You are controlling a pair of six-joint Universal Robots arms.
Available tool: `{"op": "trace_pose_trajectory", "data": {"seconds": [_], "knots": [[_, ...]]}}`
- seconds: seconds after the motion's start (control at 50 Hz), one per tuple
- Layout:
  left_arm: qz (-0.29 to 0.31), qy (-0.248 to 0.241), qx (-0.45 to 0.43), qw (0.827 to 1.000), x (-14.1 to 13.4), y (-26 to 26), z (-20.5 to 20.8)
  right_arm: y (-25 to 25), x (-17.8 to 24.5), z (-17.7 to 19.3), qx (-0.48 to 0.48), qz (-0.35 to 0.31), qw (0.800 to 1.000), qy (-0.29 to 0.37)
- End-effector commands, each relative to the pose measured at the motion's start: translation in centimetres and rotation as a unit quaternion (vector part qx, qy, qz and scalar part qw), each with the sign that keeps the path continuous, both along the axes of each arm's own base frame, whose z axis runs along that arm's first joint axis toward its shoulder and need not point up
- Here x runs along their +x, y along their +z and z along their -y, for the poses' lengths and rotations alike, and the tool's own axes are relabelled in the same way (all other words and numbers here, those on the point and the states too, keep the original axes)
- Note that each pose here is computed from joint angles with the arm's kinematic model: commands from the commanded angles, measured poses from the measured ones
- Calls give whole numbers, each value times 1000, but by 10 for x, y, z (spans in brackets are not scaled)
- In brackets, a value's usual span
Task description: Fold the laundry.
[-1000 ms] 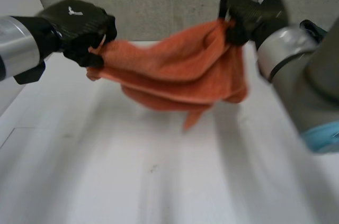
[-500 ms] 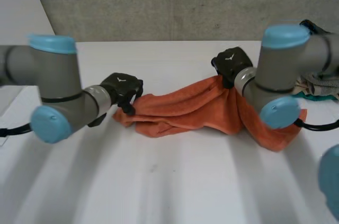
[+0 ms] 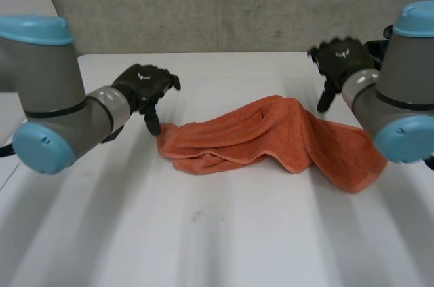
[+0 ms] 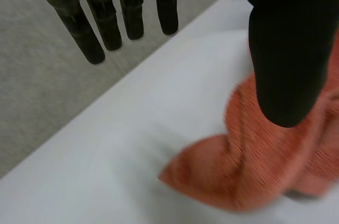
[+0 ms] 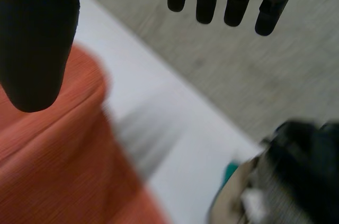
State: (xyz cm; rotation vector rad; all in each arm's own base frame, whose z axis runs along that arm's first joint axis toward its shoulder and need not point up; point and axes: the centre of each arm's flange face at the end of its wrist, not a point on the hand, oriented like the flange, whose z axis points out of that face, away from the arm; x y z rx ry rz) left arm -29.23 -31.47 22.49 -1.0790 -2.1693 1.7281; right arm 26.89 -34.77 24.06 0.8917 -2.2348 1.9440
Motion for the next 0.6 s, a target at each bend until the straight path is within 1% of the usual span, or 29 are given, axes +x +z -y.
{"op": "trace_pose_trajectory", "data": {"seconds": [0.02,0.06,0.12,0.18,0.38,0.6], "knots": [[33,-40,34,998,12,-31,-7,-23,-17,-42,130,-16,991,26],[44,-51,42,997,14,-42,-6,-32,-19,-51,156,-4,987,43],[56,-53,54,996,16,-56,-2,-46,-18,-61,191,13,980,62],[65,-53,57,995,16,-65,1,-58,-17,-64,203,28,976,66],[69,-50,33,996,6,-78,15,-90,-4,-49,181,90,978,55],[104,-47,-2,993,-10,-88,31,-116,8,-27,157,81,984,30]]}}
